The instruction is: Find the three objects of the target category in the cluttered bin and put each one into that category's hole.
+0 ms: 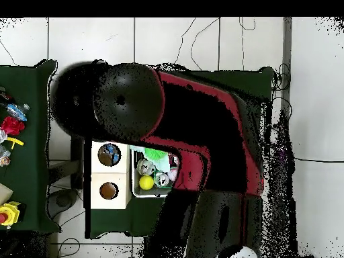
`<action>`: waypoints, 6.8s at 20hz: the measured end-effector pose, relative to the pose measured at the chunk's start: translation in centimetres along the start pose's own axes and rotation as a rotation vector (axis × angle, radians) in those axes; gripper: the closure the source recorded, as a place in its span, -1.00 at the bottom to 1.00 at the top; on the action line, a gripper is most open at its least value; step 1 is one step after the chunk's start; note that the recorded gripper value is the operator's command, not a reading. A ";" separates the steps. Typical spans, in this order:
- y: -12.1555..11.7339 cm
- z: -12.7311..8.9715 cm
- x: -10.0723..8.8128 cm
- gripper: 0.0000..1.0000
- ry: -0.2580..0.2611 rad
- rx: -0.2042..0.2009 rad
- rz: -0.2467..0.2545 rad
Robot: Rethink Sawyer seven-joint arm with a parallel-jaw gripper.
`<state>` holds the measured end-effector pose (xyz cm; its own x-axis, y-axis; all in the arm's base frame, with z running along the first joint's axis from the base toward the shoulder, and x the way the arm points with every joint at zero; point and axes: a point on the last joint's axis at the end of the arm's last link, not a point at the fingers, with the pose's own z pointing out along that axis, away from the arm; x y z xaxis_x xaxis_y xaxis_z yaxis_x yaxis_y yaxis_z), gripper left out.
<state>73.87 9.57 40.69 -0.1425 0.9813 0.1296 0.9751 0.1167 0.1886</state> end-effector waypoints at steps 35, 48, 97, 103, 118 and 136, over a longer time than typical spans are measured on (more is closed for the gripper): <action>-10.5 2.1 -7.9 1.00 0.053 0.108 -0.134; -13.5 2.4 -10.4 1.00 0.079 0.127 -0.190; -16.0 7.4 -10.8 1.00 0.050 0.218 -0.360; -15.8 7.9 -11.0 -1.00 0.037 0.208 -0.369; -15.3 8.1 -10.8 -1.00 0.033 0.192 -0.385; -17.6 13.1 -20.2 -1.00 -0.036 0.235 -0.598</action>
<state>61.80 -10.31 22.03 -0.6715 0.7402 0.0351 0.7406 0.6720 -0.0006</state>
